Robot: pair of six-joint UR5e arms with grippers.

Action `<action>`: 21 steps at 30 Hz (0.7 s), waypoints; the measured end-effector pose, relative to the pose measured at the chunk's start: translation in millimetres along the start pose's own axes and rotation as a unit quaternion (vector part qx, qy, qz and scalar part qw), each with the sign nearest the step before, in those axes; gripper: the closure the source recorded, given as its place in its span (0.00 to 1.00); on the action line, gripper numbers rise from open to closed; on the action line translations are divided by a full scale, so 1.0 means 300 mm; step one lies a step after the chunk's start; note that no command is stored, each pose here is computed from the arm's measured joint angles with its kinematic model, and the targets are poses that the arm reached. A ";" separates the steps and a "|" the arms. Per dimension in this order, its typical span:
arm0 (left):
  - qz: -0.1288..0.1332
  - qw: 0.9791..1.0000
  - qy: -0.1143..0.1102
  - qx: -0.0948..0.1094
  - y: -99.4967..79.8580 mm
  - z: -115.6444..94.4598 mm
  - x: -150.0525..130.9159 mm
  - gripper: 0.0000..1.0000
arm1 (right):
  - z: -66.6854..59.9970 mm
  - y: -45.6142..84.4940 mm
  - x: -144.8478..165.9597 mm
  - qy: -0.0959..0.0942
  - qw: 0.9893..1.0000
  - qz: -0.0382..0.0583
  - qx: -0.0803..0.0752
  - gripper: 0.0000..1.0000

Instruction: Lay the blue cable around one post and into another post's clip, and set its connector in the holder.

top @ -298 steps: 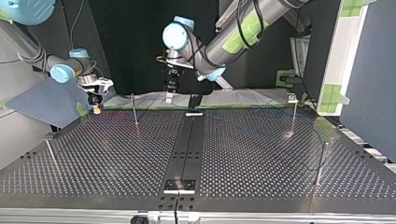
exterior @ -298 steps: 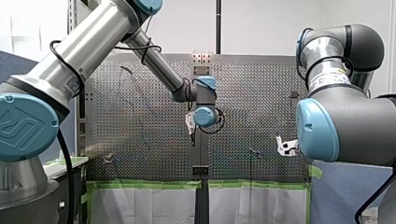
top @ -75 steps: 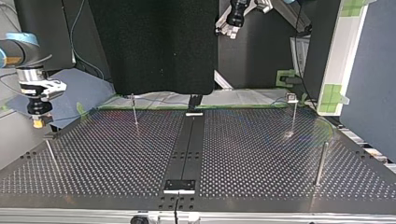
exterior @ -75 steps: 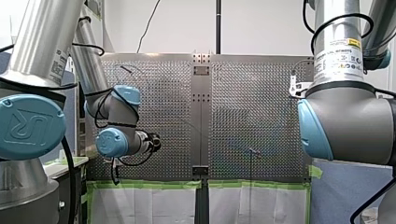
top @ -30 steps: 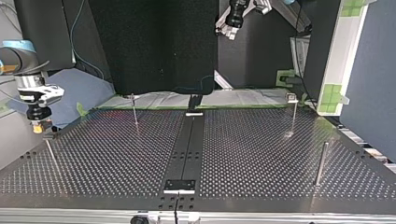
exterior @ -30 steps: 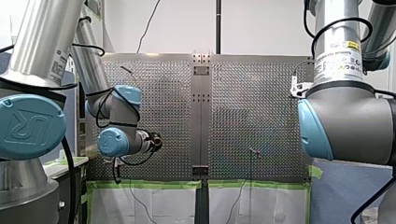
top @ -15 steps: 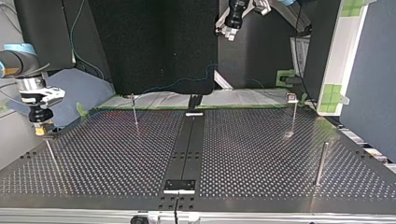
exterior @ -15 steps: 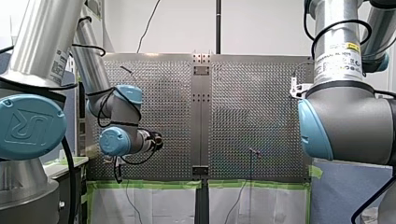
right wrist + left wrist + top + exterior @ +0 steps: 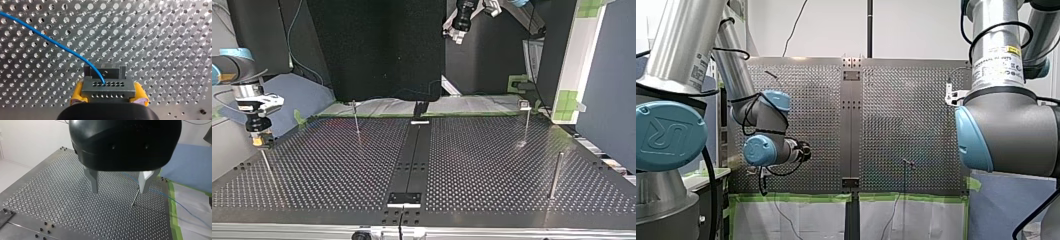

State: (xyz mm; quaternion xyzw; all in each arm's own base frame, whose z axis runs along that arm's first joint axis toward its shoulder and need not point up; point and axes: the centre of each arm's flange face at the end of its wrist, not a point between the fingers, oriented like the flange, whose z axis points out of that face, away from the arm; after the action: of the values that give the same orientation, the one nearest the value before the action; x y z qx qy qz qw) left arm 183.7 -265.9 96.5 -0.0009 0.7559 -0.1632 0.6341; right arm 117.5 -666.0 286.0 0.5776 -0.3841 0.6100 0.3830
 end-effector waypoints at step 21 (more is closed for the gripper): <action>0.000 1.000 0.000 0.003 -0.004 0.003 -0.001 0.21 | 0.051 -0.013 -0.019 0.002 1.000 -0.001 0.007 1.00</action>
State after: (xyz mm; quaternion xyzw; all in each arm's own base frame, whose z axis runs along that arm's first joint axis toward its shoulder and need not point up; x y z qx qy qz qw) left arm 184.4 -267.2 97.0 0.0007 0.7556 -0.1655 0.6338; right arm 127.7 -678.5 281.1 0.5793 -0.3788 0.6134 0.3804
